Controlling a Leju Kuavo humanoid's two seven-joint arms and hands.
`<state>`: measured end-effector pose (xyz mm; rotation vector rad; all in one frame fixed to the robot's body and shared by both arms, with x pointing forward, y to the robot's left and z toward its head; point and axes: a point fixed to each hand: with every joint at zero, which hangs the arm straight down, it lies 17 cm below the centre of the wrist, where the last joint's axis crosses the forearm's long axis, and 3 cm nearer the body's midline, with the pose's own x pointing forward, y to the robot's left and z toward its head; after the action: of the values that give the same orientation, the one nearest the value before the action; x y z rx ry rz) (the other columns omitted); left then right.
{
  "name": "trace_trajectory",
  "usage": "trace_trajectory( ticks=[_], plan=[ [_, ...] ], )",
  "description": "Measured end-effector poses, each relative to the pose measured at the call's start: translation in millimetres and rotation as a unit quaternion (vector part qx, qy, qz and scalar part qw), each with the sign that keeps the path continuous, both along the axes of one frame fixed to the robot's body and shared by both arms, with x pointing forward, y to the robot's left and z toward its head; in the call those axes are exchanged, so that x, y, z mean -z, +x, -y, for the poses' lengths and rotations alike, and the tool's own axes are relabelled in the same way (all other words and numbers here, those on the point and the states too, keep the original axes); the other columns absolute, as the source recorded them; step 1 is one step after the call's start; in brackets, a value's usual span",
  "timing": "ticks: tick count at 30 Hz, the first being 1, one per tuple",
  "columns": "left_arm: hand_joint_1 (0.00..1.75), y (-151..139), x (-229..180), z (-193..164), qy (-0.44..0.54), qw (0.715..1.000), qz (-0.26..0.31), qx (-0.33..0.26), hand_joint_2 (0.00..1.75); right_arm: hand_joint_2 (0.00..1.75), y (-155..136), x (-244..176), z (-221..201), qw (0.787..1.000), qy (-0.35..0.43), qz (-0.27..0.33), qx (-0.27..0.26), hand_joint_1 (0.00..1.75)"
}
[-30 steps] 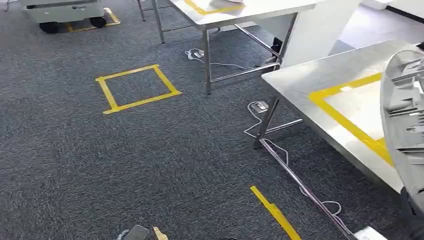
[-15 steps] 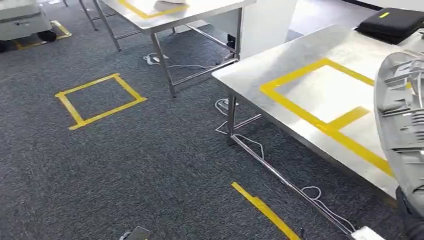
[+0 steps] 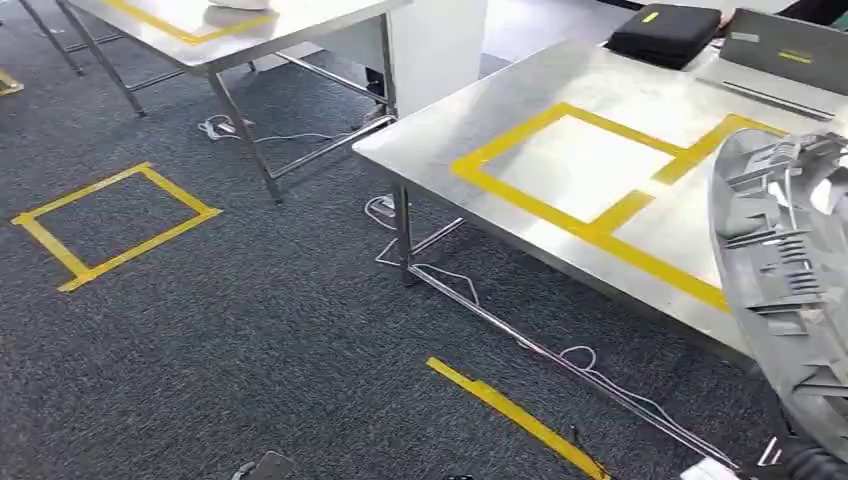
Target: Take the parts from the cabinet and place them on the table.
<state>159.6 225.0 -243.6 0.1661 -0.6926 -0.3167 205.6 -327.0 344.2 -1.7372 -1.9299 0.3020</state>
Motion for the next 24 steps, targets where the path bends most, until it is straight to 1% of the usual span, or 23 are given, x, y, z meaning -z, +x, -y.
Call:
trace_trajectory(
  ticks=[9, 14, 24],
  plan=[
    [0.00, 6, -2, 0, 0.000, 1.000, 0.004, -0.002, 1.75, 1.75, 0, 1, -2, 1.000, 0.004, 0.004, -0.008, 1.75],
    [0.00, -2, 0, 0, 0.000, 1.000, -0.001, -0.002, 1.75, 1.75, 3, 6, -4, 1.000, 0.005, -0.001, -0.015, 1.75],
    [0.00, -1, 0, -2, 0.004, 1.000, 0.000, 0.001, 1.75, 1.75, 6, 14, -4, 1.000, 0.008, -0.011, -0.016, 1.75]
  ],
)
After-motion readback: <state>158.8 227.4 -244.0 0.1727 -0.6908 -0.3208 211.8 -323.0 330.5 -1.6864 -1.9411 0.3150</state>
